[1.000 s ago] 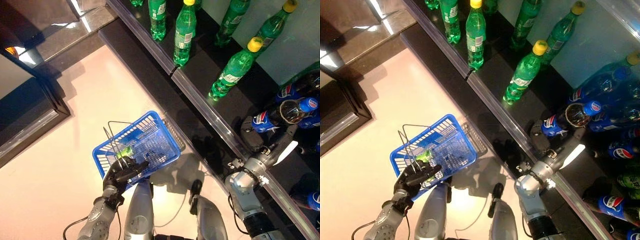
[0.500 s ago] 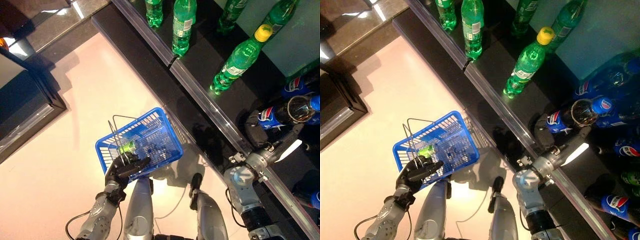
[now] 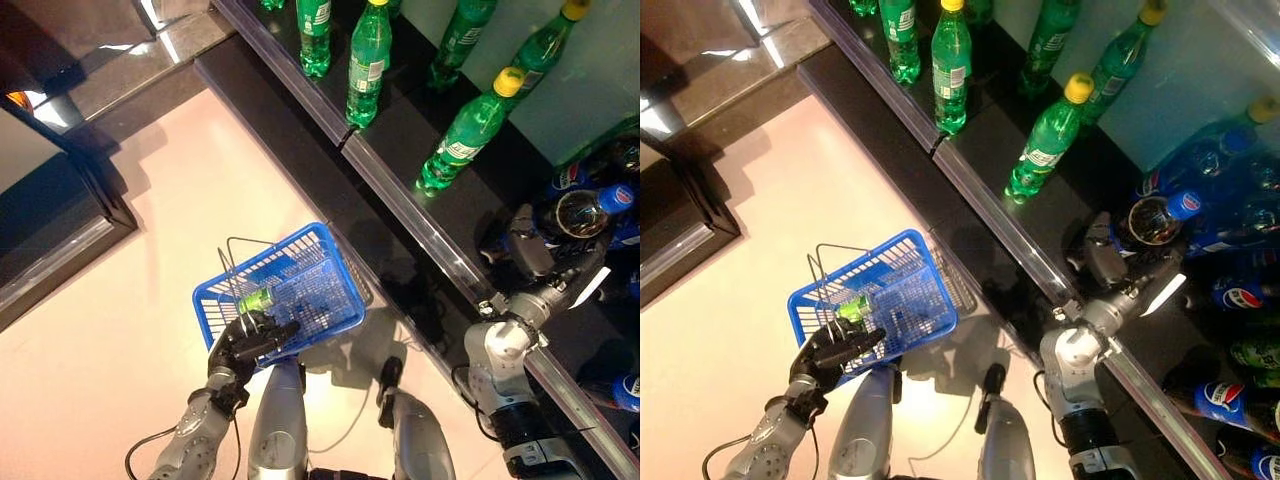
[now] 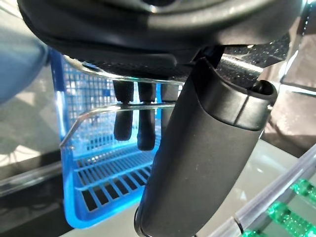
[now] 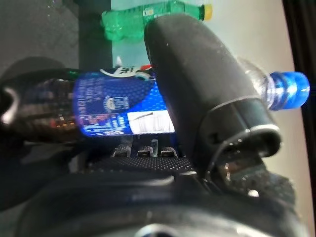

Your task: Pick up the drink and place into the basket.

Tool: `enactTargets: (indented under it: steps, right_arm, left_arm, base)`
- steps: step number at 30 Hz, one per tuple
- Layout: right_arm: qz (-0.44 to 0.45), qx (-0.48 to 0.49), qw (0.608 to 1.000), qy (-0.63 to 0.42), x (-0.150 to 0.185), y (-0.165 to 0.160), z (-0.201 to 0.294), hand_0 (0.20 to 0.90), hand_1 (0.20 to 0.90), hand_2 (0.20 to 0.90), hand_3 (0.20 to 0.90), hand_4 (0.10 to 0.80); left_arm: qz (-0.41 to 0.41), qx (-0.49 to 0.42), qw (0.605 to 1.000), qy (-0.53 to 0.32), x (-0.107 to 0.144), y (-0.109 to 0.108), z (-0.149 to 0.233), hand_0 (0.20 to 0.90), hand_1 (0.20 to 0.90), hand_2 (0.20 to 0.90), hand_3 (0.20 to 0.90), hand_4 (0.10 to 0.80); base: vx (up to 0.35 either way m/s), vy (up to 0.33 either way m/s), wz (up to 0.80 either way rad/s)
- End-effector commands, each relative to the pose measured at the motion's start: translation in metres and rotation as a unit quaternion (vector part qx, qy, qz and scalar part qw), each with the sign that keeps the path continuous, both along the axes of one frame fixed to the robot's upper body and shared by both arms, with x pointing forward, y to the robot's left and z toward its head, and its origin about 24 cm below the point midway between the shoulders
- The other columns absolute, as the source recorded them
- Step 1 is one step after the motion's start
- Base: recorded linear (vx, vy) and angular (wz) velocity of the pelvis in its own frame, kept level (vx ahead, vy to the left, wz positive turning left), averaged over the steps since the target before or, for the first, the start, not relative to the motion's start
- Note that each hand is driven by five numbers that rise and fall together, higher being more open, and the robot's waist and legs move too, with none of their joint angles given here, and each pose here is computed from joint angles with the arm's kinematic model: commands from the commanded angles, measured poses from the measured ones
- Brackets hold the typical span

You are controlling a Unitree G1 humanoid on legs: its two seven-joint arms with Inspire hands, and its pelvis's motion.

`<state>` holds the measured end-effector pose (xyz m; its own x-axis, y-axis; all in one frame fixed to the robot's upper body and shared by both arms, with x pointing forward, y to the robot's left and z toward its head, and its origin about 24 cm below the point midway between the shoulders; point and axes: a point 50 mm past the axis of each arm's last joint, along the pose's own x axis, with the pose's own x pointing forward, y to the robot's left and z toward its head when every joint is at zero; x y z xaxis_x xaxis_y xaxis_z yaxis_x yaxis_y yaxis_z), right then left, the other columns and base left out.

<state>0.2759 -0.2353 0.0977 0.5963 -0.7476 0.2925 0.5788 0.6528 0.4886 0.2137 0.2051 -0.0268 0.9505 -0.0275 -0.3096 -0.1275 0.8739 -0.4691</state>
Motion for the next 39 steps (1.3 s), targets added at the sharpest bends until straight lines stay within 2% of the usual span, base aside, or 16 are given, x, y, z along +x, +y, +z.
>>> enactTargets:
  steps: [1,19,24,30,35,39]
  right_arm:
    - [-0.006,-0.063,0.990,-0.127,-0.004,-0.019,0.059,0.300,0.300,0.300,0.200,0.100]
    - [-0.006,-0.039,0.993,-0.108,-0.007,-0.004,0.045,0.300,0.300,0.300,0.200,0.100]
    - [0.023,-0.051,0.991,-0.121,-0.016,0.011,0.045,0.300,0.300,0.300,0.200,0.100]
    - [0.091,-0.123,0.975,-0.164,-0.036,0.030,0.069,0.300,0.300,0.300,0.200,0.100]
    - [0.169,-0.211,0.940,-0.207,-0.049,0.052,0.096,0.300,0.300,0.300,0.200,0.100]
    - [0.197,-0.253,0.918,-0.232,-0.059,0.058,0.106,0.300,0.300,0.300,0.200,0.100]
  left_arm:
    - [-0.069,0.018,0.977,-0.203,0.021,-0.008,0.074,0.300,0.300,0.300,0.200,0.100]
    - [-0.073,0.029,0.977,-0.197,0.023,-0.005,0.073,0.300,0.300,0.300,0.200,0.100]
    - [-0.072,0.030,0.976,-0.201,0.018,-0.007,0.074,0.300,0.300,0.300,0.200,0.100]
    - [-0.070,0.030,0.974,-0.212,0.009,-0.010,0.077,0.300,0.300,0.300,0.200,0.100]
    - [-0.082,0.005,0.972,-0.220,0.003,-0.017,0.079,0.300,0.300,0.300,0.200,0.100]
    - [-0.094,-0.011,0.968,-0.232,-0.001,-0.022,0.082,0.300,0.300,0.300,0.200,0.100]
  base:
    - [0.060,-0.013,0.00]
    - [0.011,-0.002,0.01]
    - [0.020,0.027,0.02]
    - [0.042,0.070,0.03]
    - [0.039,0.108,0.02]
    - [0.052,0.109,0.00]
